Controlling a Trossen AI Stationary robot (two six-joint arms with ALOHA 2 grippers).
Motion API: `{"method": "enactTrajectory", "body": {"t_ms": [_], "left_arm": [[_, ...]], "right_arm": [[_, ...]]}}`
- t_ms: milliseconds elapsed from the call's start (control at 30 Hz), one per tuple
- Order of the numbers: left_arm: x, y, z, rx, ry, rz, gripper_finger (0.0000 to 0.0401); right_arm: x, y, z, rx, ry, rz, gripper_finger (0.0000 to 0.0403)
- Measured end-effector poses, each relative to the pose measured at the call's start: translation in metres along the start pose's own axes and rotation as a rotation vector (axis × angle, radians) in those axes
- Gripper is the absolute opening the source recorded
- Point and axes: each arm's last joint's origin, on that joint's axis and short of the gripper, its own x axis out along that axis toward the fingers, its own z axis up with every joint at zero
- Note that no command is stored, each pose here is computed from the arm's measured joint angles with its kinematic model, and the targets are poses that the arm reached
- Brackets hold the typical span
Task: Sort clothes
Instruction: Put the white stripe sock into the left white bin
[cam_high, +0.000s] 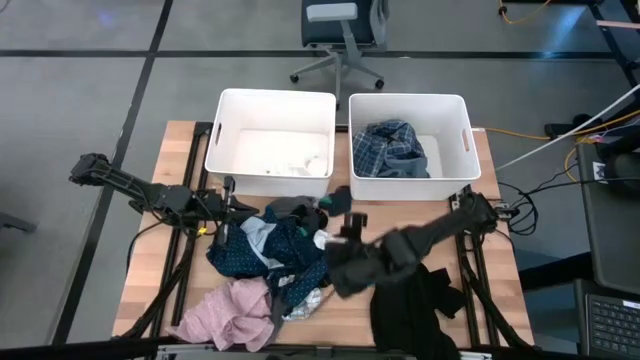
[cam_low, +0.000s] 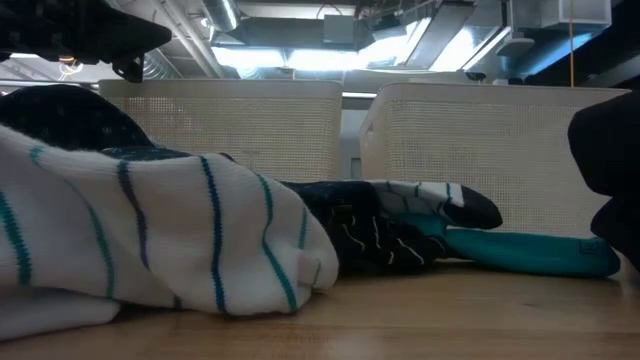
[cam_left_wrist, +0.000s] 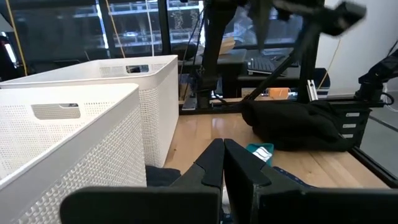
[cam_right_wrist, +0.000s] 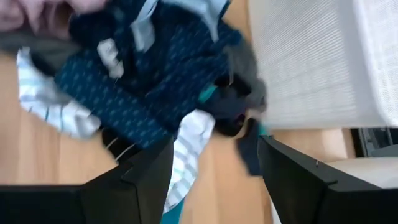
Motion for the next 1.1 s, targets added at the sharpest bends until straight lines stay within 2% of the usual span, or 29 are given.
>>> {"method": "enactTrajectory", "body": {"t_ms": [200, 433, 667, 1100], "left_arm": [[0.0, 0.0, 0.0, 0.0, 0.0, 0.0, 0.0001], [0.0, 0.0, 0.0, 0.008, 0.0, 0.0, 0.0001], [0.0, 0.0, 0.0, 0.009, 0.0, 0.0, 0.0001], [0.0, 0.0, 0.0, 0.012, 0.0, 0.0, 0.0001]], "right_arm": [[0.028, 0.037, -0.03, -0.01, 0.075, -0.027, 0.0234], [0.08, 0.058, -0.067, 0.01, 0.134, -0.062, 0.0234], [0.116, 0.065, -0.09, 0.038, 0.092, -0.102, 0.0234], [0.147, 0.059, -0.108, 0.076, 0.047, -0.166, 0.0234]]}}
